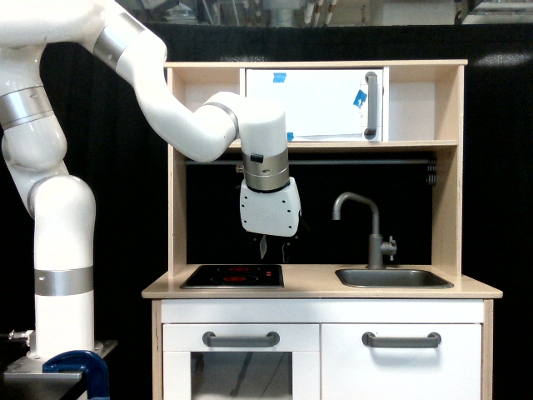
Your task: Turn on the faucet
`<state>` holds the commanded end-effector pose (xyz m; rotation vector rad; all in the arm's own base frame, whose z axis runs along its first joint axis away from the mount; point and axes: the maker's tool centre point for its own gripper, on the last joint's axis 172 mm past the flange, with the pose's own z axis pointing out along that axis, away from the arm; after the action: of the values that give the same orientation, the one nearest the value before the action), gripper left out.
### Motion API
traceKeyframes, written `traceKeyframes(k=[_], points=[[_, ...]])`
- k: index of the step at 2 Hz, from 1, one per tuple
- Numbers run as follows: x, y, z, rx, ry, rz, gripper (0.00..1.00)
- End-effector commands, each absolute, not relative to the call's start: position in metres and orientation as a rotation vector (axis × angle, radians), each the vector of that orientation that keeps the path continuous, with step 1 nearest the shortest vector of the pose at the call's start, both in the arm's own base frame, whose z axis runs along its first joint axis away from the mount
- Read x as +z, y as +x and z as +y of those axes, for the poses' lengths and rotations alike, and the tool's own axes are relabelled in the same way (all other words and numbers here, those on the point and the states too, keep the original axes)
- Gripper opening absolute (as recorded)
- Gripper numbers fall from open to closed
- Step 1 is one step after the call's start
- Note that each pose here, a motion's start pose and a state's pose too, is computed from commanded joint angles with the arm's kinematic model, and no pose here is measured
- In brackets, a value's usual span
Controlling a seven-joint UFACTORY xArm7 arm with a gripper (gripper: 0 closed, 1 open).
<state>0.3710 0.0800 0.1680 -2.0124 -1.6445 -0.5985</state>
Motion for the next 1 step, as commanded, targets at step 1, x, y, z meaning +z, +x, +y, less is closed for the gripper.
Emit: traceKeyframes(k=[1], points=[[0.1820,0.3780,0.0780,-0.709,-1.706,-1.640,1.00]])
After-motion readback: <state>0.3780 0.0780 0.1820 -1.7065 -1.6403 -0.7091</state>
